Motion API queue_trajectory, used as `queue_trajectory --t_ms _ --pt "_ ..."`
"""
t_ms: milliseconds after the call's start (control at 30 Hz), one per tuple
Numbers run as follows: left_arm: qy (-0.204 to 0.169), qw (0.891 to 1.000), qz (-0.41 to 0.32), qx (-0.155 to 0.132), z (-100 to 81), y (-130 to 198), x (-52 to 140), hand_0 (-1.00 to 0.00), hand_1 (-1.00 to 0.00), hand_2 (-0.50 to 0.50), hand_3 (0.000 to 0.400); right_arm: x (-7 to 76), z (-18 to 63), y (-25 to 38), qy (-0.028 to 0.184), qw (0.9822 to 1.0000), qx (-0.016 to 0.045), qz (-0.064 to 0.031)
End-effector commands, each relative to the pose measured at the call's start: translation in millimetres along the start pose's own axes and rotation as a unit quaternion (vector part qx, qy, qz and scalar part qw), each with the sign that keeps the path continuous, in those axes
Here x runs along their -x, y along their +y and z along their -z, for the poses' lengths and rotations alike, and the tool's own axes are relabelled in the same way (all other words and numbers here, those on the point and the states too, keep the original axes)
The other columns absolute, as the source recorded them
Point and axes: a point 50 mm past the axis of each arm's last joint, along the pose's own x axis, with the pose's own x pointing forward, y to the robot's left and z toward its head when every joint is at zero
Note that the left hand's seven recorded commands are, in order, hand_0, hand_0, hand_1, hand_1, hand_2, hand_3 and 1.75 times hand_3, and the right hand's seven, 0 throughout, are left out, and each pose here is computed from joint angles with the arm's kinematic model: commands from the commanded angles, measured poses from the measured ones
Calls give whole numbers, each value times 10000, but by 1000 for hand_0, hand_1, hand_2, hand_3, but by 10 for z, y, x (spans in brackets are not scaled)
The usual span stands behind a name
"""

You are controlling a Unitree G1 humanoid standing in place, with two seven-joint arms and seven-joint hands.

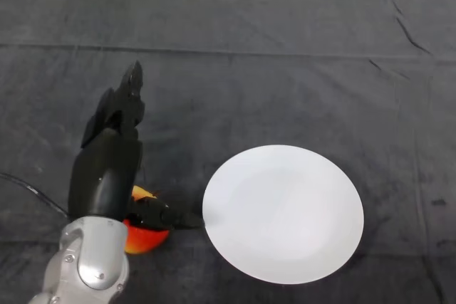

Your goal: Move the apple to the plate

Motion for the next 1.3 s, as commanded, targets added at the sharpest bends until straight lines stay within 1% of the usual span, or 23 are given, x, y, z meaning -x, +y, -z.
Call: queue_trajectory --t_ms 33,200,367,533,633,733,933,967,1000,1033,1200,1300 --pt "-96 9990 119 -414 -5 51 37 0 0 0 0 -36 -72 91 -142 9998 -61 -115" --pt "92 9966 247 -775 28 79 70 0 0 0 0 -36 -73 91 -143 9998 -64 -115" --pt "278 9928 353 -1113 101 80 91 0 0 0 0 -36 -73 91 -143 9998 -67 -115" --pt "433 9892 448 -1327 179 100 88 0 0 0 0 -37 -74 91 -144 9998 -71 -115" --pt "510 9881 486 -1365 230 118 79 0 0 0 0 -37 -74 91 -144 9998 -73 -115" --pt "571 9882 515 -1321 268 107 68 0 0 0 0 -37 -74 90 -144 9998 -74 -116" --pt "640 9909 577 -1030 335 50 46 0 0 0 0 -37 -73 90 -144 9998 -74 -116" --pt "648 9916 587 -958 346 47 41 -78 -204 63 82 -37 -73 90 -144 9998 -74 -116" --pt "656 9921 595 -884 358 50 36 -745 -1000 127 400 -37 -73 90 -144 9998 -74 -116" --pt "663 9926 599 -819 369 56 32 -1000 -1000 0 400 -37 -73 90 -144 9998 -73 -116" --pt "701 9946 585 -487 402 76 26 -1000 -1000 0 400 -36 -73 90 -144 9998 -70 -117" --pt "715 9953 563 -344 402 77 24 -1000 -1000 0 400 -36 -72 90 -143 9998 -68 -117"
